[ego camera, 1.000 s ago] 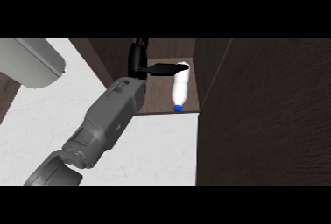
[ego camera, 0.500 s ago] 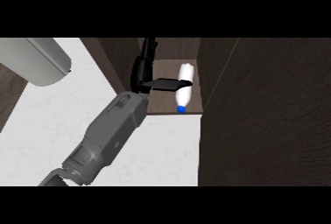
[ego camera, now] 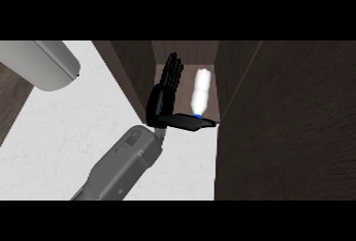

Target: Pick up the bottled water, place it into the cabinet and close the cabinet

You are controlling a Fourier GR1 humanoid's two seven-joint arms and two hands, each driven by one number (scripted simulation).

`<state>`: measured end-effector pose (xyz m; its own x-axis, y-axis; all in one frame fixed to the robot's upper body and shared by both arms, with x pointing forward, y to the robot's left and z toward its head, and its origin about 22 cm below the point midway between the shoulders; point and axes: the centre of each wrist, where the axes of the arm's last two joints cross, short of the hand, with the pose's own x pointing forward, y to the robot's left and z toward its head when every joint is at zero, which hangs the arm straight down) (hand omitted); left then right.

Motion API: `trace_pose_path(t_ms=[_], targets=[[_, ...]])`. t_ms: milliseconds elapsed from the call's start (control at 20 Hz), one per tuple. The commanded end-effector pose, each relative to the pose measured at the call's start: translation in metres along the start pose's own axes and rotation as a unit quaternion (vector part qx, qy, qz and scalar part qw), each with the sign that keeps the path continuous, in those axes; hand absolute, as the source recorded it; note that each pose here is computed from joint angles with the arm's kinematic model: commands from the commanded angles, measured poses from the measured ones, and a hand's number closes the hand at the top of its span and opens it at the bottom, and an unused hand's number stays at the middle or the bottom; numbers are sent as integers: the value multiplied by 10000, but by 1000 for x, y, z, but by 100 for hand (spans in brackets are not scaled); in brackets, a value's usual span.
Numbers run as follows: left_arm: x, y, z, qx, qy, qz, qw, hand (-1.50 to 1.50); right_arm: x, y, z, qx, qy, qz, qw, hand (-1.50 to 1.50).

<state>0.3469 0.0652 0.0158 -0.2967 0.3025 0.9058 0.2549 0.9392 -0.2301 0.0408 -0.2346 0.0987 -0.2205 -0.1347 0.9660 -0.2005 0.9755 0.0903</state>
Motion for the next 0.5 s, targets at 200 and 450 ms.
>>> trace_pose_path(t_ms=[200,450], targets=[[22,10,62,-450,-101,433,9980,-150,39,-1,-1,343,-67,458,9983,-150],[33,17,91,-382,206,588,9973,150,34,-2,-1,1265,34,611,9901,150]])
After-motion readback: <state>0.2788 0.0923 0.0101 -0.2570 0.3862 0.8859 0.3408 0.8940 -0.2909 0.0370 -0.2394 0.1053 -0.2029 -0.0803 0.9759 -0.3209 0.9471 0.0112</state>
